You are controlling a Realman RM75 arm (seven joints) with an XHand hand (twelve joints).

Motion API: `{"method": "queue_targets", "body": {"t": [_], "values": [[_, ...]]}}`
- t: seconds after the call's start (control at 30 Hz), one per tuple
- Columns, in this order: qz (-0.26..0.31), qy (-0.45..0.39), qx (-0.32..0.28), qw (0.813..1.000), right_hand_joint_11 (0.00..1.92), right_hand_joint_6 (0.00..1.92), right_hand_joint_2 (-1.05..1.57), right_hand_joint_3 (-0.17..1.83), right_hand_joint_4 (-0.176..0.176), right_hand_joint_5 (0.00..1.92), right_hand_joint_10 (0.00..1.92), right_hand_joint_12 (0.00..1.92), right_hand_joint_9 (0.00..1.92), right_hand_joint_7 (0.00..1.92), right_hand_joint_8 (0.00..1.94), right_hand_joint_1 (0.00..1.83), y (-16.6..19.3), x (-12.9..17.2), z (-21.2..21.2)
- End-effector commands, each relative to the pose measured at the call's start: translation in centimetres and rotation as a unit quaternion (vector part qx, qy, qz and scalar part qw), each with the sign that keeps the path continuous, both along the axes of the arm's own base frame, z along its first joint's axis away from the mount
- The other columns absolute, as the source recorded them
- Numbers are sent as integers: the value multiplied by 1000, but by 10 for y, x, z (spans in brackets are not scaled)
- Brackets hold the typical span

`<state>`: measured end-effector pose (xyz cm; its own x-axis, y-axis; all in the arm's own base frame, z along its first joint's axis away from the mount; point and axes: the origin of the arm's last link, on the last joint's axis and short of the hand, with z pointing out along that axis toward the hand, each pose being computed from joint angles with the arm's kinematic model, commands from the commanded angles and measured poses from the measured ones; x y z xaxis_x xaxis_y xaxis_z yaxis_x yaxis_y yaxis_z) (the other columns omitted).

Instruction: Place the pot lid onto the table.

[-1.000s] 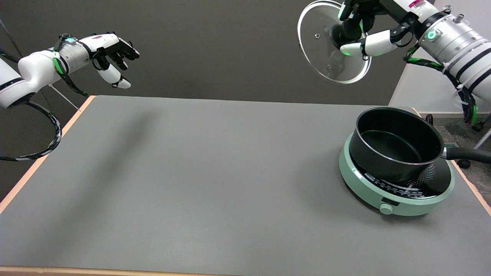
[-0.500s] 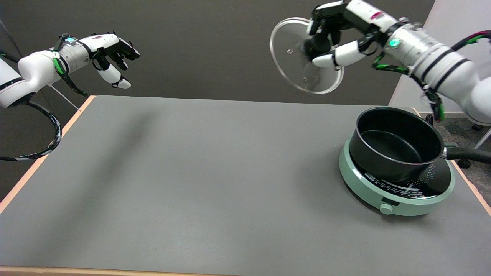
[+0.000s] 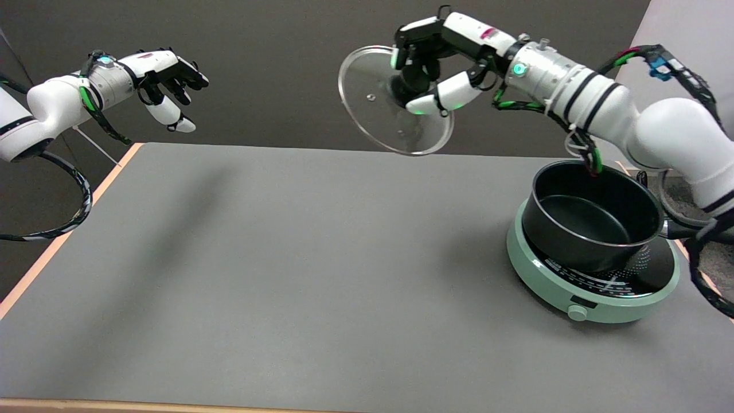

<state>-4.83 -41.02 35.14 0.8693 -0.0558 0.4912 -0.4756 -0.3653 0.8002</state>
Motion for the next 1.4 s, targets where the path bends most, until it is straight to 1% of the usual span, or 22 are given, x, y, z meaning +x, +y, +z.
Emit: {"method": "queue_targets", "body": {"t": [0.03, 0.2, 0.33, 0.37, 0.4, 0.47, 0.6, 0.7, 0.8, 0.87, 0.9, 1.03, 1.13, 1.4], "values": [[-59, -109, 81, 989, 643, 1282, 773, 755, 176, 705, 1671, 1685, 811, 928, 1329, 1369, -21, -5, -42], [-109, -161, 84, 977, 645, 1283, 774, 754, 176, 704, 1673, 1693, 810, 927, 1330, 1369, -24, -24, -31], [-154, -219, 95, 959, 644, 1283, 776, 753, 176, 703, 1675, 1705, 809, 925, 1333, 1368, -28, -40, -20], [-165, -230, 101, 954, 649, 1309, 872, 614, 71, 717, 1672, 1702, 805, 923, 1336, 1290, -28, -44, -18], [-171, -236, 106, 951, 654, 1340, 990, 445, -57, 733, 1666, 1701, 800, 922, 1341, 1196, -28, -46, -18], [-187, -244, 113, 945, 649, 1337, 994, 438, -61, 732, 1669, 1715, 798, 920, 1344, 1196, -27, -54, -16], [-198, -242, 103, 944, 623, 1334, 1022, 393, -75, 718, 1680, 1776, 790, 911, 1356, 1195, -26, -65, -12], [-197, -231, 96, 948, 600, 1327, 1040, 359, -85, 712, 1684, 1810, 785, 907, 1362, 1196, -25, -69, -9], [-194, -214, 92, 953, 503, 1344, 1095, 281, -97, 684, 1722, 1835, 771, 880, 1398, 1188, -24, -71, -8], [-194, -203, 90, 956, 476, 1348, 1109, 257, -99, 675, 1726, 1836, 753, 874, 1409, 1189, -24, -73, -8], [-194, -195, 88, 957, 475, 1347, 1112, 254, -106, 673, 1725, 1834, 750, 873, 1411, 1190, -24, -75, -7], [-202, -169, 72, 962, 418, 1367, 1148, 207, -98, 653, 1767, 1834, 750, 853, 1439, 1177, -21, -88, -3], [-199, -157, 56, 966, 370, 1373, 1169, 177, -106, 641, 1774, 1829, 734, 842, 1457, 1176, -19, -94, 1], [-186, -106, 36, 976, 344, 1381, 1184, 158, -114, 630, 1777, 1814, 722, 831, 1478, 1175, -18, -96, 7]]}}
